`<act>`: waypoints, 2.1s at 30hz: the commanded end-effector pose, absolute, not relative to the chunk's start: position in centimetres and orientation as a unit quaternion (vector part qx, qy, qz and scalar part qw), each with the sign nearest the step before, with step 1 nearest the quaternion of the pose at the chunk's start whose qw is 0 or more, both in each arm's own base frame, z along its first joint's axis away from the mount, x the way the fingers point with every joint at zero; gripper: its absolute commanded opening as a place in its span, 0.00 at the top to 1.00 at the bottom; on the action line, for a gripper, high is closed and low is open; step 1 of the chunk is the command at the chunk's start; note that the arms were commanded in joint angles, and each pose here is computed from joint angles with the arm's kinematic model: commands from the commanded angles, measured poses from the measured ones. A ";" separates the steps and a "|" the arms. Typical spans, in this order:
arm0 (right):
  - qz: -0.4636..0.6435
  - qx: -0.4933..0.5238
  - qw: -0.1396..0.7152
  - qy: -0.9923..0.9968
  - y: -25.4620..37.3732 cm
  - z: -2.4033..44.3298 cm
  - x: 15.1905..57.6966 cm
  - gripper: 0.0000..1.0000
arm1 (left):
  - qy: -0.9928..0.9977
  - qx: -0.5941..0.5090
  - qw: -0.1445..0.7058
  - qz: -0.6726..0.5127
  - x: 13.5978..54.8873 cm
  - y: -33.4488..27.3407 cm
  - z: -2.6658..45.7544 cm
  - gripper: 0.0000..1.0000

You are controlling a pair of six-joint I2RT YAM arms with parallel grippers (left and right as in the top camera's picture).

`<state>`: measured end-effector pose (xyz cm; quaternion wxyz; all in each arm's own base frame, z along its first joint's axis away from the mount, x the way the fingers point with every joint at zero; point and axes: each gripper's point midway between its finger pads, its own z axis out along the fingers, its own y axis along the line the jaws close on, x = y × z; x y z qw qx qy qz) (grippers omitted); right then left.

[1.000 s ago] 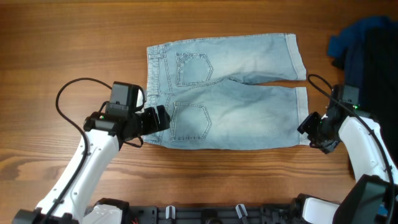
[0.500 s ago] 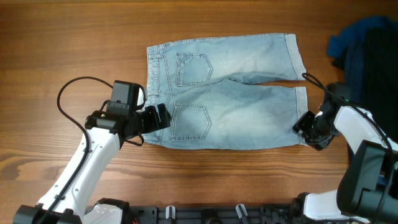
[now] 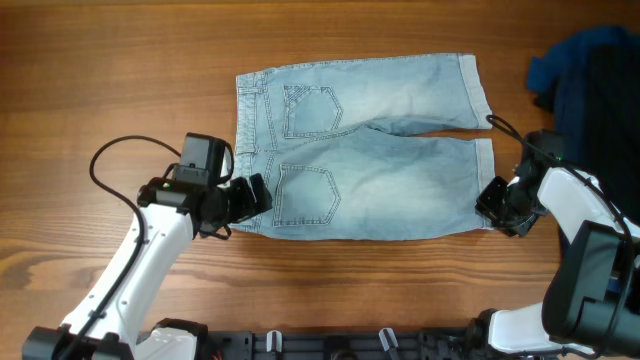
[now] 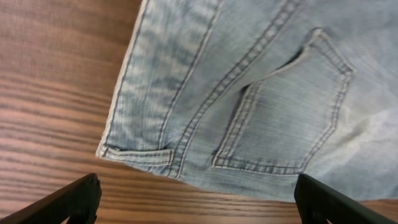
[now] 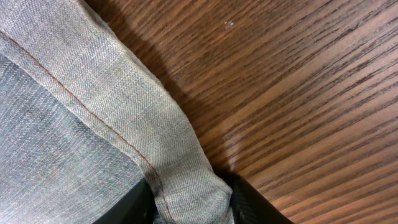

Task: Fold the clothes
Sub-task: 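Grasp the lower edge corners with left and right grippers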

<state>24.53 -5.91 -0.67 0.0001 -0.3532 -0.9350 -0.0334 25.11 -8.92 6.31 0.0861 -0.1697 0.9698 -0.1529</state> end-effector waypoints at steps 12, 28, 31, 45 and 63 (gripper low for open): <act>-0.050 -0.344 0.034 -0.937 -4.9 -2.7 23.5 0.54 | 0.959 -0.253 0.004 -0.124 21.4 -8.2 1.9 0.00; -0.050 -0.344 0.034 -0.937 -4.9 -2.7 23.4 0.57 | 0.944 -0.300 0.032 -0.134 22.3 -8.1 0.2 0.52; -0.050 -0.344 0.034 -0.937 -4.9 -2.7 23.4 0.57 | 0.944 -0.300 0.039 -0.131 22.5 -8.0 0.2 0.48; -0.051 -0.345 0.033 -0.937 -4.9 -2.7 23.5 0.53 | 0.941 -0.311 0.034 -0.127 23.2 -8.1 -1.1 0.40; -0.050 -0.343 0.031 -0.937 -5.1 -1.6 24.3 0.96 | 0.961 -0.265 0.026 -0.079 21.8 -6.6 -1.3 0.96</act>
